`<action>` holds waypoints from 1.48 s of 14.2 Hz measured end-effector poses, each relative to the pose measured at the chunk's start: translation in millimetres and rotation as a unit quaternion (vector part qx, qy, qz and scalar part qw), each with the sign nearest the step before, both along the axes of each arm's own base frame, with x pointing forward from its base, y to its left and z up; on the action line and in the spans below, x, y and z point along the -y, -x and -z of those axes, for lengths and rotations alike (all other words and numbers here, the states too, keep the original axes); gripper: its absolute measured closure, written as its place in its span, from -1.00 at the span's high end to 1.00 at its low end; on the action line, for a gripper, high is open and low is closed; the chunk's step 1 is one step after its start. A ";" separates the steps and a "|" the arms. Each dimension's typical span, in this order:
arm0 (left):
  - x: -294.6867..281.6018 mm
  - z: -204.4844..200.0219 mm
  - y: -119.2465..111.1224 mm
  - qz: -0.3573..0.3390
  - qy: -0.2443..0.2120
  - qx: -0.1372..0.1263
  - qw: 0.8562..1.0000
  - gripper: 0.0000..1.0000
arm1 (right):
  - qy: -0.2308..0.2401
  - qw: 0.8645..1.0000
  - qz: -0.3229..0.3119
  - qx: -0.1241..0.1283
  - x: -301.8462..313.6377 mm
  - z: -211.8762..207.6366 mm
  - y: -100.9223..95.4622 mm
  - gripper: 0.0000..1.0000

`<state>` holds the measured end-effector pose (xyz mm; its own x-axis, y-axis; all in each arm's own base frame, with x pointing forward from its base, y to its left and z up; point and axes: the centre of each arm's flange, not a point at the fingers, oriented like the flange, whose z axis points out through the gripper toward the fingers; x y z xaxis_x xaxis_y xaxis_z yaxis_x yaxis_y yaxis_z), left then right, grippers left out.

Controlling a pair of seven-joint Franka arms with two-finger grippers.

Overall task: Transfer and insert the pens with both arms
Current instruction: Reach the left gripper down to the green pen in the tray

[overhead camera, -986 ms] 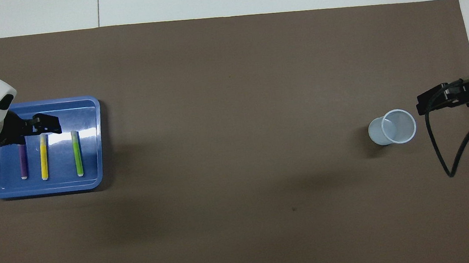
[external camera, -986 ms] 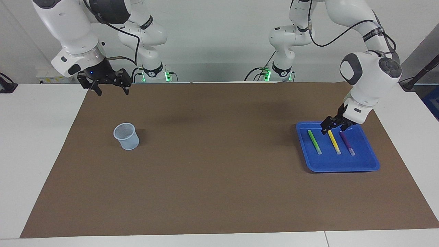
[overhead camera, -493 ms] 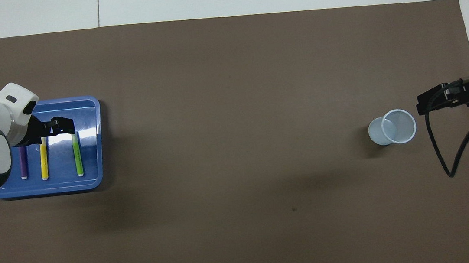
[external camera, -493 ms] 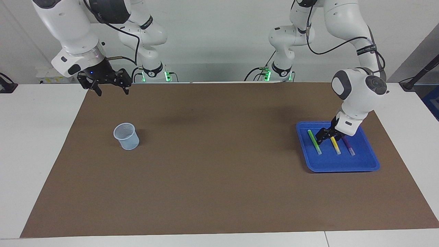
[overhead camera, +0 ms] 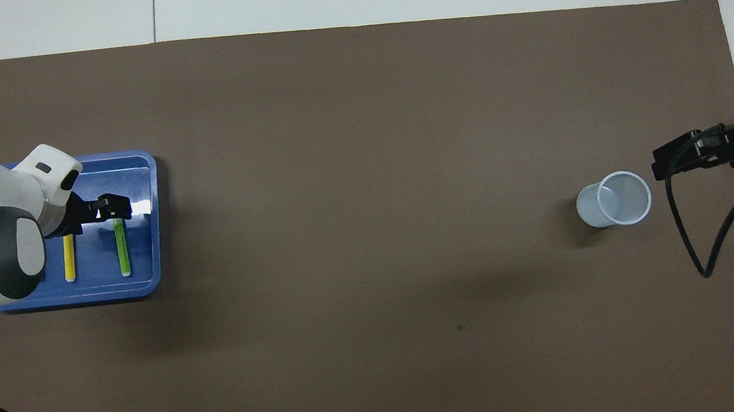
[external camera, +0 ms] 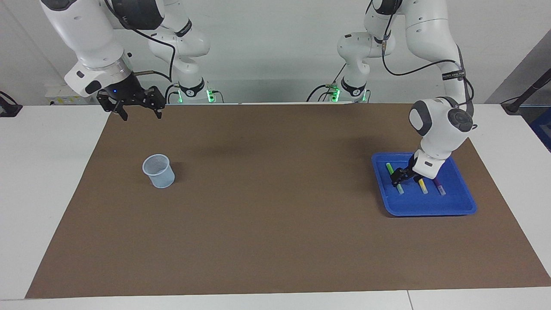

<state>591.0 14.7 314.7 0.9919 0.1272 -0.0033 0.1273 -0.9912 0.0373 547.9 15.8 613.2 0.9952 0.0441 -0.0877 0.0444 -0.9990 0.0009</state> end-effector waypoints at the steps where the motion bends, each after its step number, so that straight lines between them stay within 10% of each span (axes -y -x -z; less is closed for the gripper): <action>1: 0.1 4.2 3.0 0.000 0.000 -0.004 1.000 0.99 | 0.000 1.000 0.000 0.000 0.0 0.0 0.0 1.00; 11: 2.7 20.4 15.7 0.001 0.000 -0.014 1.000 0.59 | 0.000 1.000 0.000 0.000 0.0 0.0 0.0 1.00; 14: 3.2 18.2 15.1 0.002 0.000 -0.011 1.000 0.36 | 0.000 1.000 0.000 0.000 0.0 0.0 0.0 1.00; 17: 3.1 13.6 14.1 0.001 0.000 -0.004 1.000 -0.35 | 0.000 1.000 0.000 0.000 0.0 0.0 0.0 1.00; 21: 3.1 13.5 13.8 -0.010 0.000 -0.001 1.000 -0.59 | 0.000 1.000 0.000 0.000 0.0 0.0 0.0 1.00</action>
